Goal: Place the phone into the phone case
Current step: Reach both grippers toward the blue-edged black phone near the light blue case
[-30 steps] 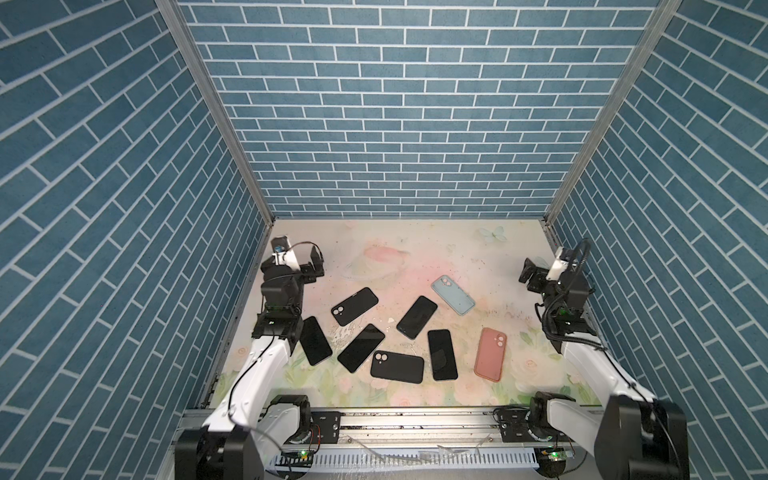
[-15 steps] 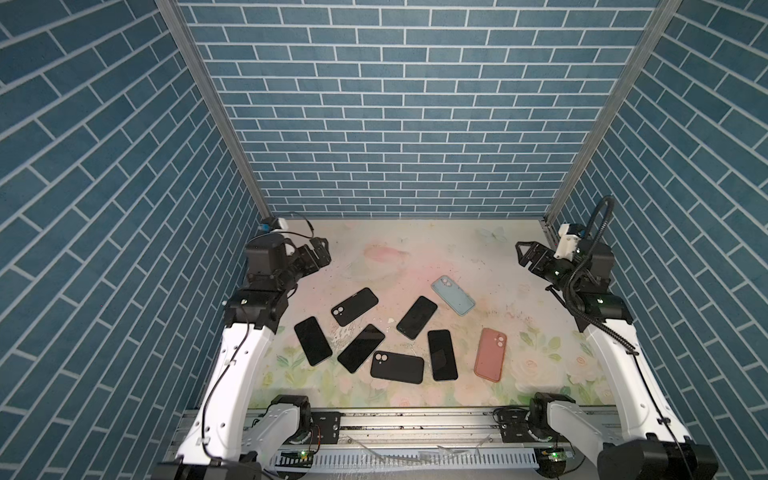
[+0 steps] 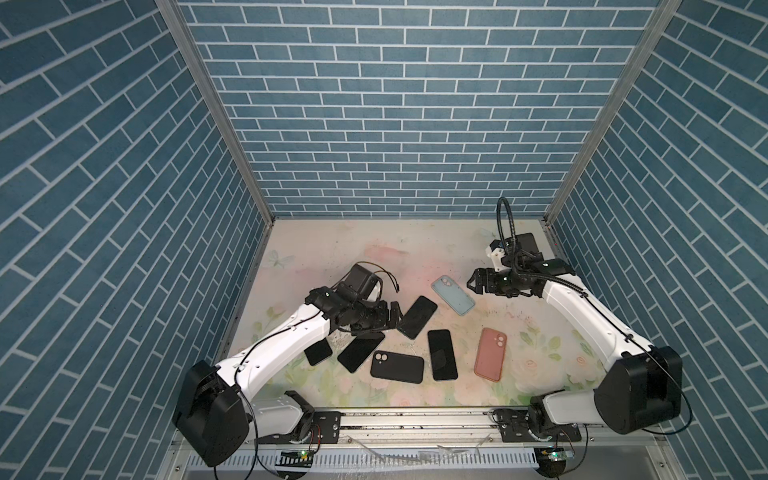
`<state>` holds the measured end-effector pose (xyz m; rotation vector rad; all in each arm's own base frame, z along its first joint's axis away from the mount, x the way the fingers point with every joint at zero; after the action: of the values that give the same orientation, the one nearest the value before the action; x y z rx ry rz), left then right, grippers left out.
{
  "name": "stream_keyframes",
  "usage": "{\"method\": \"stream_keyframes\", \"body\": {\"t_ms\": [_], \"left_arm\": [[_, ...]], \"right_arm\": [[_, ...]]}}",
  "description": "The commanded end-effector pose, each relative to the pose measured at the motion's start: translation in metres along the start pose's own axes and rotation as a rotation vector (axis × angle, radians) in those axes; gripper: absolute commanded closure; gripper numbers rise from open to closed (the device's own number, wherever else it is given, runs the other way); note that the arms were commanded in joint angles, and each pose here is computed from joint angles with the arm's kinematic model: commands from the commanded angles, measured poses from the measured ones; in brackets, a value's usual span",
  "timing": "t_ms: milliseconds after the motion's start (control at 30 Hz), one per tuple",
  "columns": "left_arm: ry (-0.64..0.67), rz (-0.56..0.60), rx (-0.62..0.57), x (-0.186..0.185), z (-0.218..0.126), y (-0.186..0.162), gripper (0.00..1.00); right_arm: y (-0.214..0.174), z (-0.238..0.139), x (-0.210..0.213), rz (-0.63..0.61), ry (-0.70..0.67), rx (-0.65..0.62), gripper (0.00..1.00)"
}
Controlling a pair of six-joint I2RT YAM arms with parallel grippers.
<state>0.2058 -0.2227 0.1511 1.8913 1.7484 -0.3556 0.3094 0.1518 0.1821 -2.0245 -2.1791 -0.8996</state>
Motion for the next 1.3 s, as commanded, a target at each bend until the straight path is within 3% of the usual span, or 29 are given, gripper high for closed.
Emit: {"method": "stream_keyframes", "body": {"t_ms": [0,433,867,1267], "left_arm": [[-0.105,-0.106,-0.013,-0.014,0.019,0.002,0.0],[-0.146,-0.301,-0.102,-0.004,0.063,0.015,0.0],[-0.059,-0.37,-0.147,0.016,0.084,0.017,0.0],[-0.065,-0.379,-0.159,0.021,0.098,0.019,0.02]], "right_arm": [[-0.005,0.016,0.015,-0.073,0.052,0.099,0.16],[-0.015,0.095,0.043,-0.113,0.077,0.33,0.19],[-0.029,0.122,0.059,-0.142,0.089,0.399,0.19],[-0.03,0.143,0.063,-0.145,0.093,0.438,0.19]]}}
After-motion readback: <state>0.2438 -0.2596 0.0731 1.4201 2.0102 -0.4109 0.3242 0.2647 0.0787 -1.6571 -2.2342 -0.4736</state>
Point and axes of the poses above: each gripper's point midway between its finger pads, its own z axis out along the fingers, its own x axis along the line the jaws close on, y = z × x, the point moved 2 cm from there along -z, back along the fingers, and after that the axes turned 5 degrees about z, right-handed, at the moved point
